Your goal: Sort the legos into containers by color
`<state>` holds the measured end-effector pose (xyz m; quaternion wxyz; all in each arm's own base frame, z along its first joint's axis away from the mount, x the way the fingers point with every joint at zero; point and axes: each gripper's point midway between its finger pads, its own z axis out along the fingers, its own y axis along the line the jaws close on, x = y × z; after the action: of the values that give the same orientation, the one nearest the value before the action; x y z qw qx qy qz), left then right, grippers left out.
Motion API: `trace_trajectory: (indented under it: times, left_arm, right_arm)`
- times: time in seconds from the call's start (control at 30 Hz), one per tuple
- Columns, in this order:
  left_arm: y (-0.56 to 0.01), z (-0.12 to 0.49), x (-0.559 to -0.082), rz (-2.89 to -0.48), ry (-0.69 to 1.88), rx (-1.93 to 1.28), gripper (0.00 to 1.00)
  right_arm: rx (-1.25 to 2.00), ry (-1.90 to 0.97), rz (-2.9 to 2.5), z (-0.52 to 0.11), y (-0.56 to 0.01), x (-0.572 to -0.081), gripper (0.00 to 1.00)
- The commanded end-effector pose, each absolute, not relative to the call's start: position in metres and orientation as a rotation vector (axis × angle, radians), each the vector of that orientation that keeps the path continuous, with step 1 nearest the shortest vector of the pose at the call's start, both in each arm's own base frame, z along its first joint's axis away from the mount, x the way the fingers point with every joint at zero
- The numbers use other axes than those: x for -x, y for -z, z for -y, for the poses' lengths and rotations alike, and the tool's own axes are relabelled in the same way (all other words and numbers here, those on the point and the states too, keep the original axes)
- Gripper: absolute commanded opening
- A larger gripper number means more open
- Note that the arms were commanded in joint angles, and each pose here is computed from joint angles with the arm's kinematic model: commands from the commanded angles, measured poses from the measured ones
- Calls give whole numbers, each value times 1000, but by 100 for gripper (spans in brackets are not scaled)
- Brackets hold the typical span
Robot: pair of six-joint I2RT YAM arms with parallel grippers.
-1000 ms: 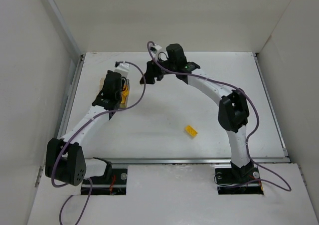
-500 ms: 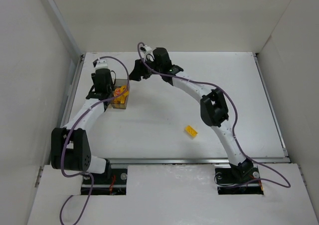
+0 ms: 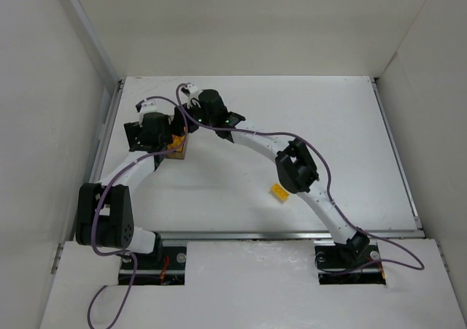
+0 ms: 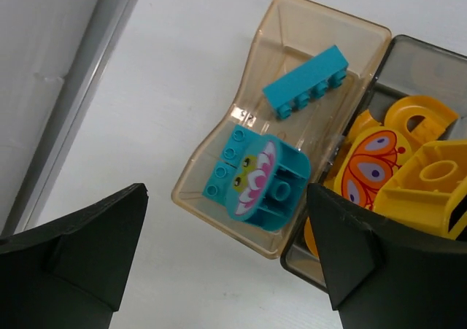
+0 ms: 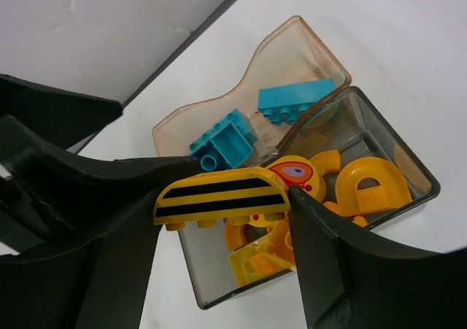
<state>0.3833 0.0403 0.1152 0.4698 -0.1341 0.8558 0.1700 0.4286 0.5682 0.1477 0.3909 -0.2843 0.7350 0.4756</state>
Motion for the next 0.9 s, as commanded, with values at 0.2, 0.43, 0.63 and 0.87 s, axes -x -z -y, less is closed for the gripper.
trace_trajectory:
  times: [0.2,0.43,0.63,0.87]
  left_arm:
    - [-169,-54,-394,-1985,-474,403,94]
    - [-178,-51,-392,-2001,-456,409,94]
    - [-182,-51,-390,-1999,-449,396,94]
    - [-204,-55,-391,-1979,-519,339,97]
  right_arm:
    - [575,-1105,-1771,-563,-175,-467,31]
    - [614,-1101,-1754,-568,-174,-462,97]
    - [630,-1087,-1686,-564,-209,-461,100]
    - [560,-891,-1673,-490,-271,-463,100]
